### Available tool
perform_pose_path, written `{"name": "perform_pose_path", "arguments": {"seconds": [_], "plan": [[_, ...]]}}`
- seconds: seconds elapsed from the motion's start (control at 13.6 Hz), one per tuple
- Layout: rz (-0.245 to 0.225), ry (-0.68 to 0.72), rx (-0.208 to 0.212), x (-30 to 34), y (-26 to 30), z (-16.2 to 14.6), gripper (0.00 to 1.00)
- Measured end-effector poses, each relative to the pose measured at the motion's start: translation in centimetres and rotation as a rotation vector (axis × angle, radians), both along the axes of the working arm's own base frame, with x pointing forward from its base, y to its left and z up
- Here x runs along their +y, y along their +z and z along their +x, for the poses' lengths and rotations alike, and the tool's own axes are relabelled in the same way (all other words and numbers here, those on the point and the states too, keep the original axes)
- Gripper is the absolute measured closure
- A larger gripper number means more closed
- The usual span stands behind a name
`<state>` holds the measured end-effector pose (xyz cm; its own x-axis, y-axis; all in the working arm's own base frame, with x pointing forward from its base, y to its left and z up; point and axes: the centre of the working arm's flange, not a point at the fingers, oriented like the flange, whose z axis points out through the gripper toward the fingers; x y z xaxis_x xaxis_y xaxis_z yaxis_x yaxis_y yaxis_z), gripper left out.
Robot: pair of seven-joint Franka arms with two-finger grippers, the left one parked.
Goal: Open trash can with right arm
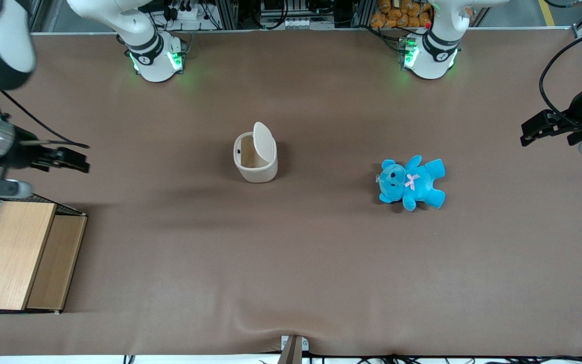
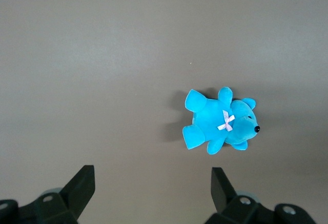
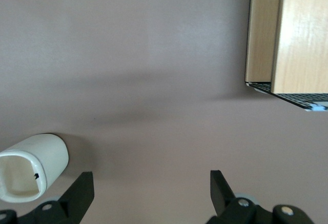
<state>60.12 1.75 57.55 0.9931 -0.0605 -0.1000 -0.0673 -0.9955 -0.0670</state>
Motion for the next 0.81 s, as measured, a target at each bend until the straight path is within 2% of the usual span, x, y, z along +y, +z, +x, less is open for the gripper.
{"name": "perform_pose_path", "arguments": {"seconds": [0.07,0.37,0.59,0.81], "plan": [[0.004,-0.002,-0.005,-0.6,0.9,-0.5,0.0],[-0.041,-0.005,-0.036,-1.4,4.3,-2.5,0.0],[-0.044,-0.06,-0.013,-2.1,6.2,-3.6,0.0],[-0.045,-0.07,-0.023,-2.4,7.5,-3.9,0.0]]}}
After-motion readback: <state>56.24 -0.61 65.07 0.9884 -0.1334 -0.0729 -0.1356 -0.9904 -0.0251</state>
